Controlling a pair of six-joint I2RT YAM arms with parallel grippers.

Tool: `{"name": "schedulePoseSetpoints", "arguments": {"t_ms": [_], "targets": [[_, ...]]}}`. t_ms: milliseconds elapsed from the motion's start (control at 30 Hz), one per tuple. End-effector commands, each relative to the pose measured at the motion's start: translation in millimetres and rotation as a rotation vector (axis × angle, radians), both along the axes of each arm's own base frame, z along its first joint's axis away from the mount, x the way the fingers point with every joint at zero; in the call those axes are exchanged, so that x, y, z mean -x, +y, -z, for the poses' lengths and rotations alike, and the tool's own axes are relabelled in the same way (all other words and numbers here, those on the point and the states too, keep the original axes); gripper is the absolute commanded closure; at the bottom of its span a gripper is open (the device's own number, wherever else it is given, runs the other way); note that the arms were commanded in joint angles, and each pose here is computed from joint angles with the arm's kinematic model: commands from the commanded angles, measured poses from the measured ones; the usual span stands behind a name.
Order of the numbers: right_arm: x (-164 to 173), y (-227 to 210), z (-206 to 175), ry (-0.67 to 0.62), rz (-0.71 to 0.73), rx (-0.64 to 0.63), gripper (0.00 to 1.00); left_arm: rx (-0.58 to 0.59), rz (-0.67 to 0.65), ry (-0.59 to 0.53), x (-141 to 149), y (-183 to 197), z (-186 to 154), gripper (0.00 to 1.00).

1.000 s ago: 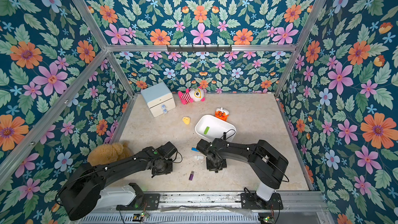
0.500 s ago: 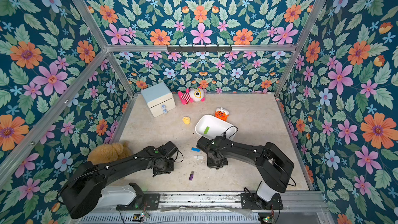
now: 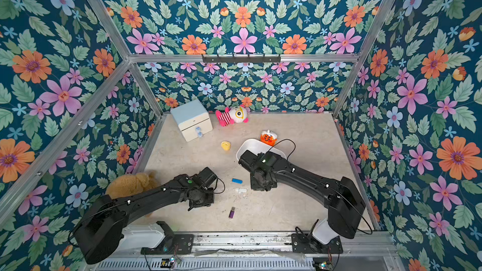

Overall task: Put the usb flash drive into the storage box
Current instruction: Pick up the USB flash from the center of the board, then place the USB flash in the storage box.

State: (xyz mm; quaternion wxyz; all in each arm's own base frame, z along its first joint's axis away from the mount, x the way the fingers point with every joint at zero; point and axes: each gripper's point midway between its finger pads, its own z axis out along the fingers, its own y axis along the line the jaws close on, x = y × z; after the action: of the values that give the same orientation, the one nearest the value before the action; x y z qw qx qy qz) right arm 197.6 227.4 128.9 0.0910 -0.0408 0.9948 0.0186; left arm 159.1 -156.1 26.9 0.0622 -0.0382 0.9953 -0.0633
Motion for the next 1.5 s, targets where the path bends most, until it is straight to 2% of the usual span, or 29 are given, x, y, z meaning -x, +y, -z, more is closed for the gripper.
{"name": "schedulePoseSetpoints", "arguments": {"t_ms": [0,233,667,1000,1467], "targets": [[-15,-15,-11,-0.026,-0.015,0.048,1.0,-0.008,0.012,0.002,1,2,-2,1.0],[-66,-16,-18,-0.057,-0.005,0.034,1.0,-0.003,0.01,-0.011,-1,1,-7,1.0],[-136,-9,26,-0.007,-0.015,0.083,1.0,-0.009,0.024,-0.002,2,4,-5,1.0],[-161,-21,68,0.04,-0.021,0.14,1.0,-0.017,0.033,0.006,0,5,-4,1.0],[-181,-27,99,0.068,-0.017,0.153,1.0,-0.027,0.025,0.015,2,9,0,1.0]]}}
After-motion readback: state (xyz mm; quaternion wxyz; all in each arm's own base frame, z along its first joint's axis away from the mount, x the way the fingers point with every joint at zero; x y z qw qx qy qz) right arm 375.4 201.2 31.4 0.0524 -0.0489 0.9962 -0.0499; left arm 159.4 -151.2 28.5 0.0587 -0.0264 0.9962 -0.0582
